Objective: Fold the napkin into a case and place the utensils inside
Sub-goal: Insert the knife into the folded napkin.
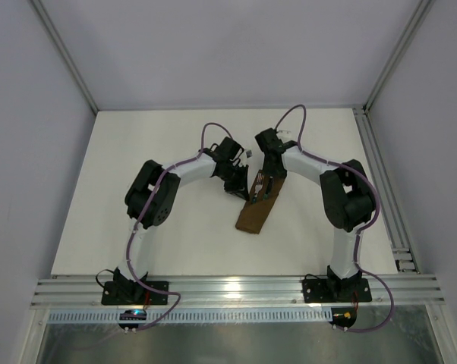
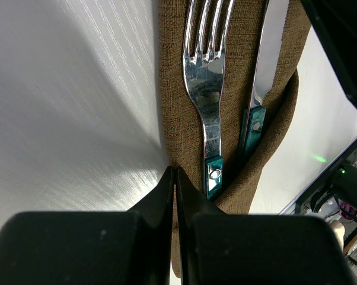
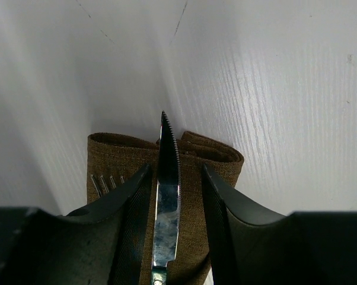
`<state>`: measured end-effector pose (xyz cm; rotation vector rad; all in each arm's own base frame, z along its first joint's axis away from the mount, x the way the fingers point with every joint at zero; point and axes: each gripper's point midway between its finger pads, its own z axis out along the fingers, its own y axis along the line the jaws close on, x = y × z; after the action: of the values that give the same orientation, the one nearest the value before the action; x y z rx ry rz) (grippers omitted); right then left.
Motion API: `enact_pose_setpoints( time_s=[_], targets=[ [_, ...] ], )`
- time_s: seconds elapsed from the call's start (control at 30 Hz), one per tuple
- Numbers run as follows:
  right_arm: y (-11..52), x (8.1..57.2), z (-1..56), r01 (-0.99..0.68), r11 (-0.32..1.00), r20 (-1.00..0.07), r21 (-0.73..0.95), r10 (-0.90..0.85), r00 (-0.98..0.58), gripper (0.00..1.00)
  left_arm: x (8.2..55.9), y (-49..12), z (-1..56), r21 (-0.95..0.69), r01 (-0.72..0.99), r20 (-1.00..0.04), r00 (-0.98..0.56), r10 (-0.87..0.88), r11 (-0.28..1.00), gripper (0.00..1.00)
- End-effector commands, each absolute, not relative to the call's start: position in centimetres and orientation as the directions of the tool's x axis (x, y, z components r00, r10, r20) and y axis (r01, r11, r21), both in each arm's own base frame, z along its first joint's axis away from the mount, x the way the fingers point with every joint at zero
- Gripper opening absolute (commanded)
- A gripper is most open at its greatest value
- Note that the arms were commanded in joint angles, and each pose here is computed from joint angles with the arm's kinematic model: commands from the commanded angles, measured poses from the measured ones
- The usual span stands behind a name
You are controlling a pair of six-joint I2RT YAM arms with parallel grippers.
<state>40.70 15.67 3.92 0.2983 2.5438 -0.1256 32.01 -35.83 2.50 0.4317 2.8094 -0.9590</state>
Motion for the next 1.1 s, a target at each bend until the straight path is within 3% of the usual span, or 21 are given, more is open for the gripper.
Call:
enact_pose_setpoints(
  time_s=[0.0,0.6,1.07],
  targets=[
    [16.0,40.8,3.3,0.258,0.966,-0.548,-0.001,0.215,-0.808,0.43,32.6,-36.5,5.4,-0.605,0.341,-0.281,-0.937,0.208,0.719,0.00],
    [16.7,39.9,3.3,0.269,0.963,-0.548,0.020,0.236,-0.803,0.15,32.7,-36.7,5.8,-0.609,0.344,-0.288,-0.935,0.204,0.715,0.00],
    [16.9,37.7,4.9,0.294,0.955,-0.575,0.032,0.258,-0.776,0.14,32.8,-36.8,5.8,-0.613,0.336,-0.288,-0.938,0.194,0.715,0.00]
  ],
)
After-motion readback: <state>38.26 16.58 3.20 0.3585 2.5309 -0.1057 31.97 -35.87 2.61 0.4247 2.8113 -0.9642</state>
